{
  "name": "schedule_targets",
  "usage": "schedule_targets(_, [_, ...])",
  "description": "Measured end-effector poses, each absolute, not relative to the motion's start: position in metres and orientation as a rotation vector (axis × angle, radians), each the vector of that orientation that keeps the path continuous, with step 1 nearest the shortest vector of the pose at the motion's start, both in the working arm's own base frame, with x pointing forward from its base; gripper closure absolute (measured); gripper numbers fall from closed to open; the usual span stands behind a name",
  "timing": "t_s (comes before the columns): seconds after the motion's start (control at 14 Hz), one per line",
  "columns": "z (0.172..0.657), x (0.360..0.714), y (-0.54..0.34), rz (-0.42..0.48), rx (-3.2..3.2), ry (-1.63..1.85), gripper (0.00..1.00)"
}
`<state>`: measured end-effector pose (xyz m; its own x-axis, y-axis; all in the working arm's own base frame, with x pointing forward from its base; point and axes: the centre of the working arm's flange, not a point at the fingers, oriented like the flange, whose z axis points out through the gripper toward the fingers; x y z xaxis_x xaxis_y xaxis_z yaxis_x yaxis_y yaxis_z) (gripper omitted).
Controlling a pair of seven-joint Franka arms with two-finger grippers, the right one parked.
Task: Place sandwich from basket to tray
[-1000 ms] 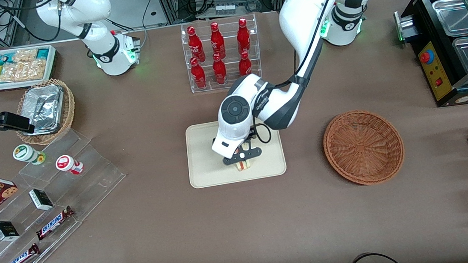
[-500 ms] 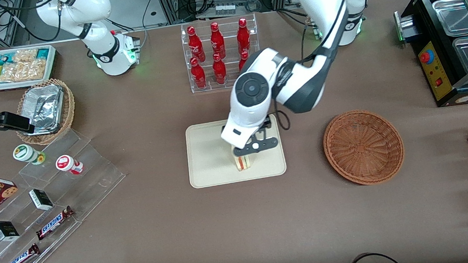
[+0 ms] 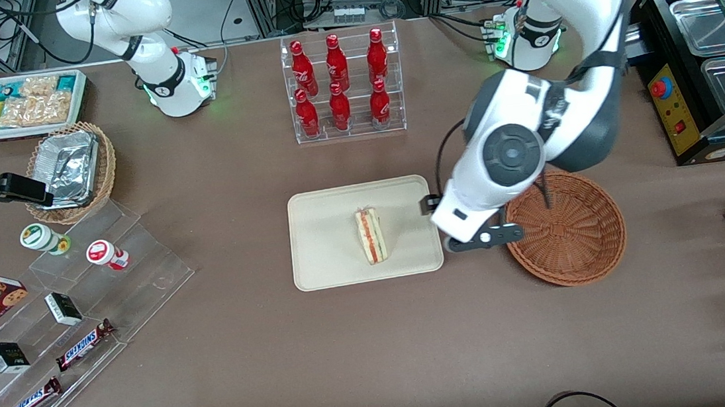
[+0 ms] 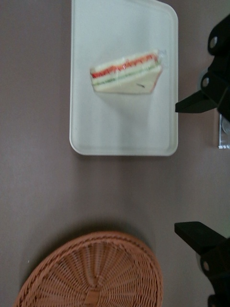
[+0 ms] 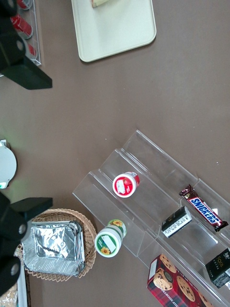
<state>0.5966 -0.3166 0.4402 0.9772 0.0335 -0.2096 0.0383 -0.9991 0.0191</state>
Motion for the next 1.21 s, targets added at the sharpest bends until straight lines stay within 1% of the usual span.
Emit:
schedule_targets(0.14, [0.452,0.593,-0.274,-0.339,3.088,-0.024,0.0])
schedule_targets(0.36, [0.479,0.583,-0.203,-0.321,3.078,-0.086,0.0])
schedule_targets(0.64, [0.514,0.559,-0.126,-0.371,3.105,-0.135,0.0])
schedule_targets(0.79, [0.532,0.551,-0.102,-0.365,3.098,-0.14,0.0])
schedule_targets(1.21, [0.564,0.53,-0.066,-0.394,3.132,-0.181,0.0])
